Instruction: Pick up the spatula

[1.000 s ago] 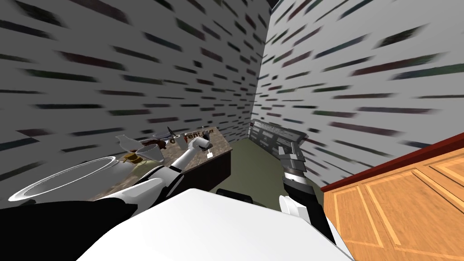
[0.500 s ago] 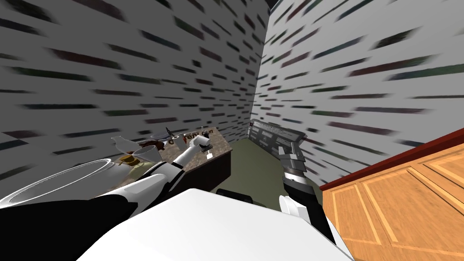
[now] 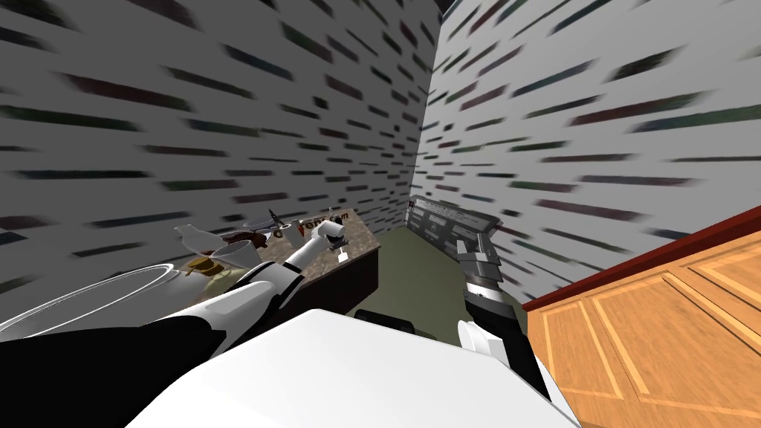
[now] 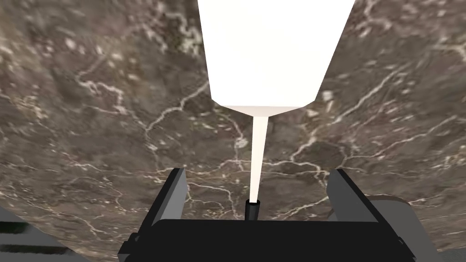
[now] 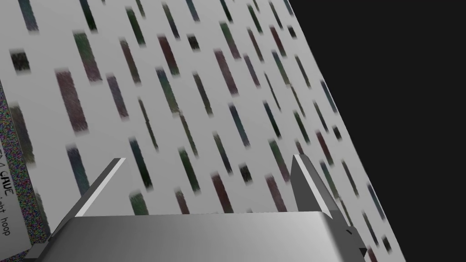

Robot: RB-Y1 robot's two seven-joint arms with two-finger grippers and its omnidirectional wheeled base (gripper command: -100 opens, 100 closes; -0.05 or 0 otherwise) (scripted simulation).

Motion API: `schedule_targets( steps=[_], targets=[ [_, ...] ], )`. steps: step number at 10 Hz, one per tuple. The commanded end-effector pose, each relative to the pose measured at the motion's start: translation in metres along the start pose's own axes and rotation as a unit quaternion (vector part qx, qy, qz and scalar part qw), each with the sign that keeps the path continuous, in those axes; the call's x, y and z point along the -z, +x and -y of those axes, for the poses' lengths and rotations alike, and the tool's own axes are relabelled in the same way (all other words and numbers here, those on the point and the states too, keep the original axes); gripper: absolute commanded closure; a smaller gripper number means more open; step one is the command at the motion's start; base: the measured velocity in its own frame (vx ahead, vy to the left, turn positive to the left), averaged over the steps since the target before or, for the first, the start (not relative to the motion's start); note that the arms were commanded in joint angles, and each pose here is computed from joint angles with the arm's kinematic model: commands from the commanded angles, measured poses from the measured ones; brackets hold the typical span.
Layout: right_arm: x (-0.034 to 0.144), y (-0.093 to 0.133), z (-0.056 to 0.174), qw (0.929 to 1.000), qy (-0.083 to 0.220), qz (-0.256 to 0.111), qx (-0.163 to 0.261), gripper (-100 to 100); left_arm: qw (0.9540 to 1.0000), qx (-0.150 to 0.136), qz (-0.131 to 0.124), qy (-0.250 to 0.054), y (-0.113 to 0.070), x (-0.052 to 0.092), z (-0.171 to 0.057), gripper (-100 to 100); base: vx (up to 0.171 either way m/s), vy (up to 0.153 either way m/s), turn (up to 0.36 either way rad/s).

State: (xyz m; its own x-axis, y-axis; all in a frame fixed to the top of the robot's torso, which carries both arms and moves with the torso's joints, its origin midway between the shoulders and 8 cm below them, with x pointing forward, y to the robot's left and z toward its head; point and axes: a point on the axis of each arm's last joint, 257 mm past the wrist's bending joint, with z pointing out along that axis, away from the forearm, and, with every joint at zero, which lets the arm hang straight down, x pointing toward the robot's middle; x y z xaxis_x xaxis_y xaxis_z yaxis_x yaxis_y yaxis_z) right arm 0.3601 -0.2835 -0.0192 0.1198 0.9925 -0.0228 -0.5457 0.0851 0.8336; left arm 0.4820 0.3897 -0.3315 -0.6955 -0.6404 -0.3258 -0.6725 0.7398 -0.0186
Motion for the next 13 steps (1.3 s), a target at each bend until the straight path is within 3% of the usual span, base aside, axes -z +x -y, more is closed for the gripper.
schedule_targets(
  steps=[1,3,4,5,9,10,11,13],
  targets=[
    [0.0,0.0,0.0,1.0,0.0,0.0,0.0,0,1.0,0.003,0.0,-0.001,0.005,-0.011,-0.002,-100,0.015,0.02,-0.049],
    [0.0,0.0,0.0,1.0,0.0,0.0,0.0,0,1.0,0.006,0.0,-0.002,0.01,-0.021,-0.004,-100,0.025,0.037,-0.038],
    [0.0,0.0,0.0,1.0,0.0,0.0,0.0,0,1.0,0.005,-0.001,-0.003,0.01,-0.018,-0.004,-100,0.012,0.021,-0.009],
    [0.0,0.0,0.0,1.0,0.0,0.0,0.0,0,1.0,0.005,0.0,-0.002,0.01,-0.019,-0.004,100,0.0,0.0,0.0],
    [0.0,0.0,0.0,1.0,0.0,0.0,0.0,0,1.0,0.005,0.0,-0.002,0.01,-0.018,-0.004,100,0.0,0.0,0.0],
    [0.0,0.0,0.0,1.0,0.0,0.0,0.0,0,1.0,0.005,0.0,-0.002,0.01,-0.018,-0.004,0,0.0,0.0,0.0],
    [0.0,0.0,0.0,1.0,0.0,0.0,0.0,0,1.0,0.002,0.0,-0.001,0.004,-0.008,-0.001,100,-0.017,-0.029,0.052],
    [0.0,0.0,0.0,1.0,0.0,0.0,0.0,0,1.0,0.002,0.001,0.0,0.002,-0.007,0.0,100,-0.019,-0.026,0.029]
  ],
)
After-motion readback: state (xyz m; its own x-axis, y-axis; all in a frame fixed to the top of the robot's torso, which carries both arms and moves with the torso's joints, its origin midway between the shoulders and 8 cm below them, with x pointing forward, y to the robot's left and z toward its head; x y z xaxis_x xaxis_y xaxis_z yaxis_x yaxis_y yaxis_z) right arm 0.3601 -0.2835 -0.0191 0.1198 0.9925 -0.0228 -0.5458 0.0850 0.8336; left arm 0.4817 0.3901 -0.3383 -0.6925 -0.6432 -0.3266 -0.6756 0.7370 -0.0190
